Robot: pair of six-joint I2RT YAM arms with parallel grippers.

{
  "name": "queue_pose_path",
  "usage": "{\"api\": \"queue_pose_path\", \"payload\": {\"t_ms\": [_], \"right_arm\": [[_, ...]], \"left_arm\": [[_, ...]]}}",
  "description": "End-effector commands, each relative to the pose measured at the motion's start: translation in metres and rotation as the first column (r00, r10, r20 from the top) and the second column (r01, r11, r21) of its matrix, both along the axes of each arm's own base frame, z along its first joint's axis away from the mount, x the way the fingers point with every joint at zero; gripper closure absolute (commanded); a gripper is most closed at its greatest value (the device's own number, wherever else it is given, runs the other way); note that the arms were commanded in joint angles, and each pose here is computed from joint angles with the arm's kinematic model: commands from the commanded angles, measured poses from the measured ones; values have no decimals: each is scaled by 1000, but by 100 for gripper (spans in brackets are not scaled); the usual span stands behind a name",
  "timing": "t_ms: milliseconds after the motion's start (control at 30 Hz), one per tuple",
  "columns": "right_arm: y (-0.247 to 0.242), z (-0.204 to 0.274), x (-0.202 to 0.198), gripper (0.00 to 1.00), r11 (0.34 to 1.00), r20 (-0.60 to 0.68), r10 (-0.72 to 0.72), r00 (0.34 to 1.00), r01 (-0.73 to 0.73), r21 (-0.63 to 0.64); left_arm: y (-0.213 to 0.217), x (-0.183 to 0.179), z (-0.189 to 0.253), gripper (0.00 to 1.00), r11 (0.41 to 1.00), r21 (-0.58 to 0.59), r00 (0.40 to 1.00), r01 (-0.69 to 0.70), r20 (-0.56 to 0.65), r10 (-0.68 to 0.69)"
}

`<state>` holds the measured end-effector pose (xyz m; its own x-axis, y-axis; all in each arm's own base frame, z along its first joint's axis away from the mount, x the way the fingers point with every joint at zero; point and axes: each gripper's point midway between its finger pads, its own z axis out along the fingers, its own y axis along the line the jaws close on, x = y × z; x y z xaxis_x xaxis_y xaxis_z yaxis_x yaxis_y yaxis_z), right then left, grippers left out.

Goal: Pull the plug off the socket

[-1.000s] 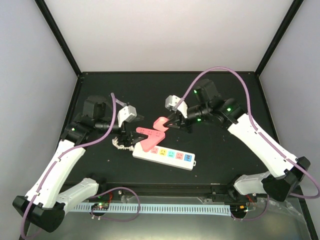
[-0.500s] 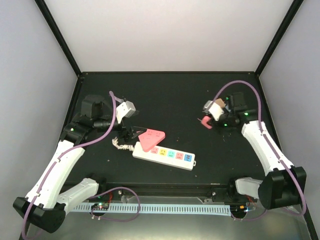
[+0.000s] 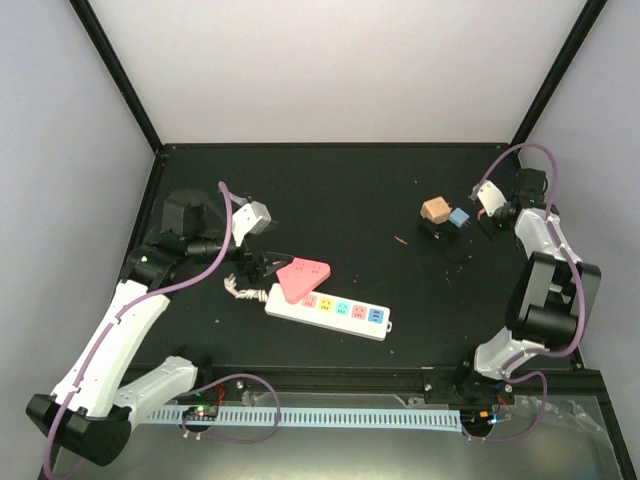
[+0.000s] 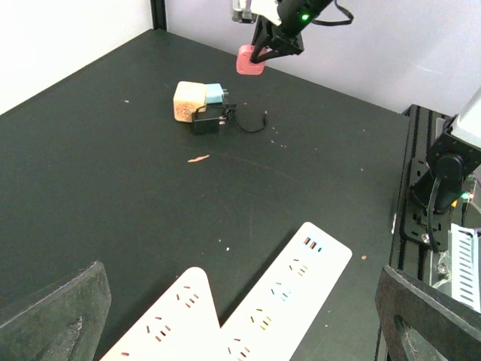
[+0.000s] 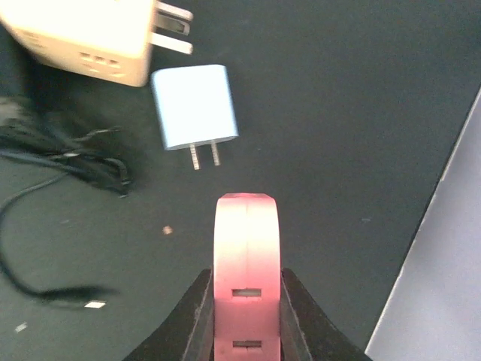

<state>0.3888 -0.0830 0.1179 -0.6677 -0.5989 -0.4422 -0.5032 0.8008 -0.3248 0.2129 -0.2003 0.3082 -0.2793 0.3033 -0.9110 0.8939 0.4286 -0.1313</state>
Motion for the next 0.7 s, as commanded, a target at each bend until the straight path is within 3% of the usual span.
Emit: {"api": "queue_pose_path", "payload": {"t_ms": [0, 233, 567, 667], "right_arm": [[-28, 5, 41, 95, 992, 96, -40, 995, 50, -112], [-49, -25, 60, 94, 975, 122, -77, 990, 101, -197], [-37, -66, 42, 89, 975, 77, -51, 996, 67, -212], [-28, -74, 32, 79, 984, 25, -35, 999, 39, -176]], "left_arm": [[4, 1, 10, 1, 1000, -1, 999, -23, 41, 23], [6, -3, 8, 1, 1000, 4, 998, -22, 58, 22], [3, 2, 3, 1, 1000, 2, 999, -15, 42, 15], [5, 2, 2, 1, 1000, 8, 999, -21, 42, 21]]}}
